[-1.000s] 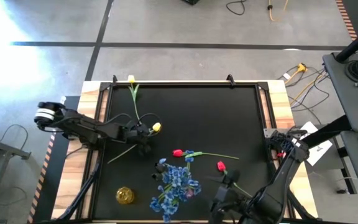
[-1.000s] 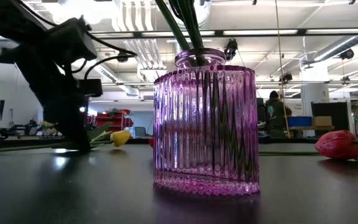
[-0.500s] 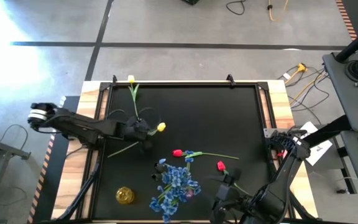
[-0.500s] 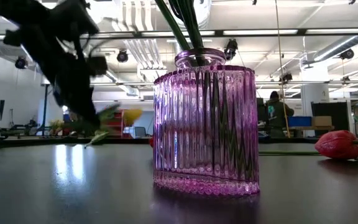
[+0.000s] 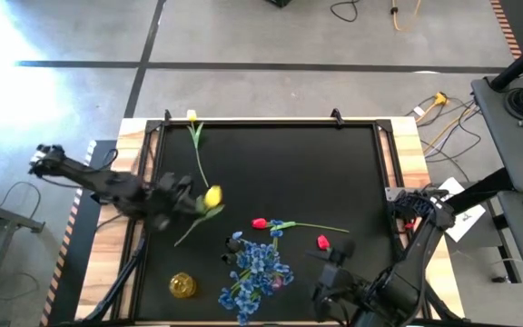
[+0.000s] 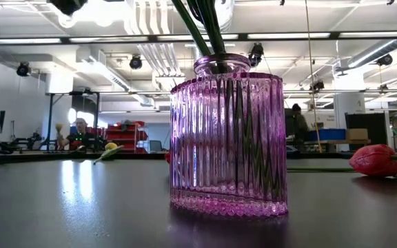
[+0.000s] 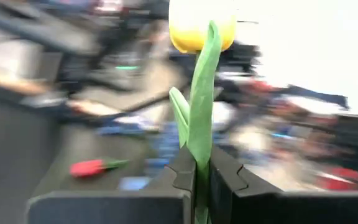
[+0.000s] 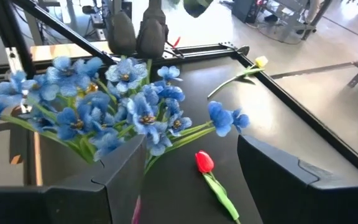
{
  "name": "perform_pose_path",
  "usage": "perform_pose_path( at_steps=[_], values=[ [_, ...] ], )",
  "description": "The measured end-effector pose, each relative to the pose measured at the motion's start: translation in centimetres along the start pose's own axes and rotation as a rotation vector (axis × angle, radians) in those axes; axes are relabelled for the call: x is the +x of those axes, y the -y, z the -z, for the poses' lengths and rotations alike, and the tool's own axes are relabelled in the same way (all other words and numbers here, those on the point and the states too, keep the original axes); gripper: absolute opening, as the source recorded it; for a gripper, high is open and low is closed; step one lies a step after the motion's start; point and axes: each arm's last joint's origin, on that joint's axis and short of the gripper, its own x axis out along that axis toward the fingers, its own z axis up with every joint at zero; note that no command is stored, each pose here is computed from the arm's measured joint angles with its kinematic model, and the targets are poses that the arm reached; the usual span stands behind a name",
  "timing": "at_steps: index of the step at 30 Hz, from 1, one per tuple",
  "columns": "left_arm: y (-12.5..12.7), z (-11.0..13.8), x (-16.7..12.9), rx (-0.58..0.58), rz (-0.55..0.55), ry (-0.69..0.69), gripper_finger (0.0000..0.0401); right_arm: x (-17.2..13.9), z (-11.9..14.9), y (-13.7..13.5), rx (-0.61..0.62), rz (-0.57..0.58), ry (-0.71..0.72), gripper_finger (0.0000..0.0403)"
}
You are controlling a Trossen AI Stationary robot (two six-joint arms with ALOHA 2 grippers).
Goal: Sort flowers into vase by color
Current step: Put the bottom yellow tulip into the yellow vase
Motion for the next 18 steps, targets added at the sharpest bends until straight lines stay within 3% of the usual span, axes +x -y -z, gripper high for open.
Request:
perform_pose_path(
  at_steps=[3, 6, 10, 18],
  values=[
    [2.4, 0.0, -0.7, -0.015, 0.202, 0.005, 0.0, 0.4, -0.1, 0.1, 0.003, 0.011, -0.001, 0.0246],
    [4.3, 0.4, -1.0, 0.043, 0.327, 0.026, 0.0, 0.9, -0.3, 0.4, 0.005, 0.027, -0.004, 0.0246],
    [6.2, 1.3, -0.3, 0.116, 0.372, 0.089, 0.0, 1.7, -0.6, 0.9, -0.006, 0.058, -0.014, 0.0247],
    [8.1, 4.4, 2.6, 0.13, 0.423, 0.097, 0.0, 2.2, -1.1, 1.4, 0.028, 0.072, -0.014, 0.0251]
  ],
)
